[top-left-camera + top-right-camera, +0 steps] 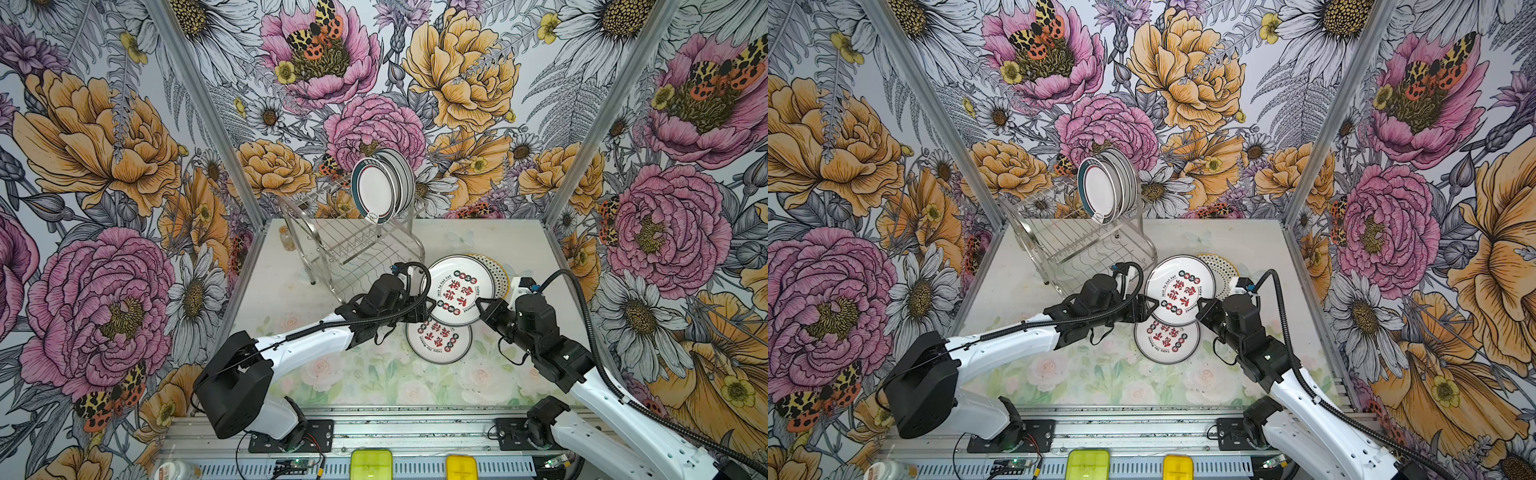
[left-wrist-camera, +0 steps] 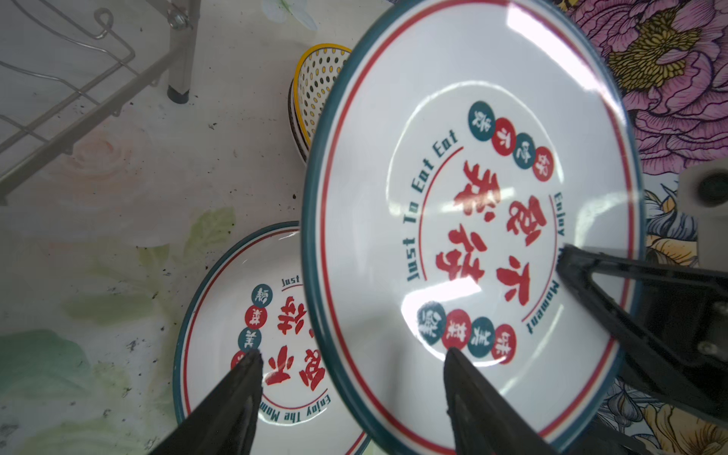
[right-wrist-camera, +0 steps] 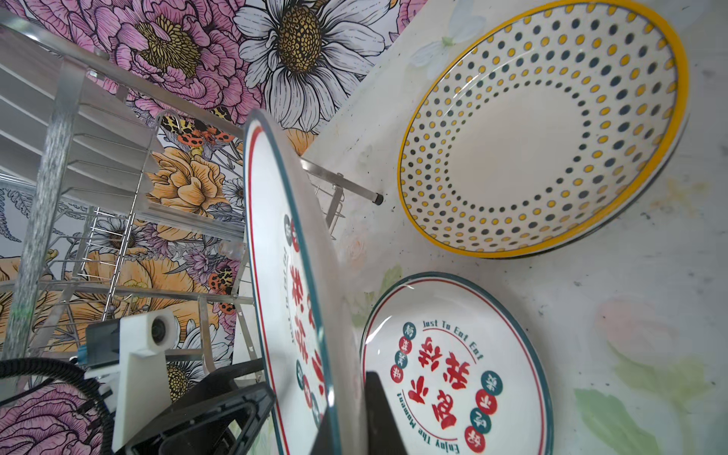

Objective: Unload the plates from the dish rack
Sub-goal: Place the plate on the plate.

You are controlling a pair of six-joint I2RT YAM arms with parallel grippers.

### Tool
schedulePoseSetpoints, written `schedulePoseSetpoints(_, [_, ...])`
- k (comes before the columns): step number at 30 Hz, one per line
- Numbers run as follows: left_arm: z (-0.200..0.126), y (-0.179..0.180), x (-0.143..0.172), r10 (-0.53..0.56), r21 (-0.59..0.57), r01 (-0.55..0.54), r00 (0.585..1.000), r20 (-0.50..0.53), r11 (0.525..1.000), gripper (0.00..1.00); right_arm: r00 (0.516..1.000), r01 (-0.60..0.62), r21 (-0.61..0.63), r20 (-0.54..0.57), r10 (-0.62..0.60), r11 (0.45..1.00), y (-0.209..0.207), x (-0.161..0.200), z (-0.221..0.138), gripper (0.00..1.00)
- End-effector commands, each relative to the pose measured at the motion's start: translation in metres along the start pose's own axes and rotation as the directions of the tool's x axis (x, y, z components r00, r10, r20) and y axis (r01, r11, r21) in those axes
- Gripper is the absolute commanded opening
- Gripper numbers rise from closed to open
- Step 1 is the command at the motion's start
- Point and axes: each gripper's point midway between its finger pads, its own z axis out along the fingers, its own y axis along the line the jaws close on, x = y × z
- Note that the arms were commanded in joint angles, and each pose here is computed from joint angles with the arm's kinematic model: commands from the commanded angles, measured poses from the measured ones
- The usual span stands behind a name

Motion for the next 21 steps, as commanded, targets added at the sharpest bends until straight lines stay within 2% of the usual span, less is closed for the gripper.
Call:
schedulePoseSetpoints(1, [-0.001,-0.027,-0.021,-0.019,0.123,0.013,0.999,0.044,0.992,0.71,0.998,-0.058,-0.149,0.008,0.06,0.987,0.03,-0.007,0.002,0.0])
schedulePoseSetpoints(5, [-0.001,-0.027,-0.026,-0.044,0.169,0.034,0.998,0.055,0.985,0.63,0.997,-0.075,-0.157,-0.01,0.074,0.985,0.028,-0.002,0.008,0.0])
schedulePoseSetpoints(7, [-0.001,-0.026,-0.027,-0.052,0.176,0.042,0.997,0.053,0.983,0.51,0.997,-0.078,-0.157,-0.017,0.076,0.985,0.026,0.0,0.01,0.0])
schedulePoseSetpoints(12, [0.001,-0.023,-0.024,-0.055,0.176,0.047,0.998,0.041,0.983,0.31,0.997,-0.073,-0.162,-0.039,0.067,0.984,0.028,0.004,0.016,0.0])
schedulePoseSetpoints(21, [0.004,-0.012,-0.012,-0.067,0.142,0.064,0.998,0.013,0.988,0.05,0.997,-0.056,-0.127,-0.054,0.05,0.99,0.019,0.009,0.028,0.0])
